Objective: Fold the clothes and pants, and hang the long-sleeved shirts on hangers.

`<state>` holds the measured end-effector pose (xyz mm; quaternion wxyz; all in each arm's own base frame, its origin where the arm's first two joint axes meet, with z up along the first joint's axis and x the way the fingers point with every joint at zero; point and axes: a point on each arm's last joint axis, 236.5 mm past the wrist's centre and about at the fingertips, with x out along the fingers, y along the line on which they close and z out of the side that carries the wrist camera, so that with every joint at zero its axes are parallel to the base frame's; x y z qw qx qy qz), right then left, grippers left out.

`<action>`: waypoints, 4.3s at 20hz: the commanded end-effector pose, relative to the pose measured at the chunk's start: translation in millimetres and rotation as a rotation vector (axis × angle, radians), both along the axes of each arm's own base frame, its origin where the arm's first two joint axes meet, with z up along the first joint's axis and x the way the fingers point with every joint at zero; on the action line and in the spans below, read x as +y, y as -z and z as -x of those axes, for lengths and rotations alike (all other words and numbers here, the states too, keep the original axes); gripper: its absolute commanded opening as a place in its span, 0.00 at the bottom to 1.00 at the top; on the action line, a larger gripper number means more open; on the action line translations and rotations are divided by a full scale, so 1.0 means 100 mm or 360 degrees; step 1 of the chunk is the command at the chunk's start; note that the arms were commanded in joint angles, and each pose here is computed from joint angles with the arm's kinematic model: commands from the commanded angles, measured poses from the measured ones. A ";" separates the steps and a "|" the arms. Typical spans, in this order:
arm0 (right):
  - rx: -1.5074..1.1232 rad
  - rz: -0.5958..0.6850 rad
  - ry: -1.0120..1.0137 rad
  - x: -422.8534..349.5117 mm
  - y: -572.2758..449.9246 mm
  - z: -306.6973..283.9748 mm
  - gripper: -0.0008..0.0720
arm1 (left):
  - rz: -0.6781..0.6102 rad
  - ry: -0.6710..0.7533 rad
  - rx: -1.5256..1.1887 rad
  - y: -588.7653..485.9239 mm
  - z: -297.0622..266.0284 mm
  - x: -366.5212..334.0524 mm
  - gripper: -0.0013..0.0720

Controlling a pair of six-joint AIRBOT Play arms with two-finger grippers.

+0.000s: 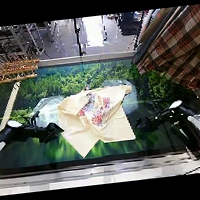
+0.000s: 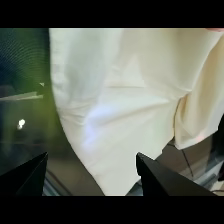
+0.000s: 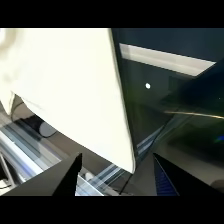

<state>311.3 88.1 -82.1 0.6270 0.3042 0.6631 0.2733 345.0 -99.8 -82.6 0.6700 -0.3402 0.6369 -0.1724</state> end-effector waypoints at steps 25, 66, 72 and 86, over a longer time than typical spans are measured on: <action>-0.3145 0.1569 0.0753 -0.51 -6.77 1.76 0.03 | 0.1961 -0.0410 -0.3265 -7.38 2.58 1.34 0.03; -0.0380 0.0755 -0.0341 -0.44 -0.12 -1.04 0.45 | -0.0142 -0.0098 -0.0044 -0.25 -0.49 1.25 0.15; 0.0020 0.0628 -0.0034 -1.14 -0.19 -0.33 0.69 | -0.0195 -0.0173 0.0252 -0.22 0.23 1.58 0.56; 0.0110 0.0128 0.0121 -0.97 0.28 0.53 0.67 | -0.0177 -0.0252 0.0350 0.17 1.64 0.68 0.76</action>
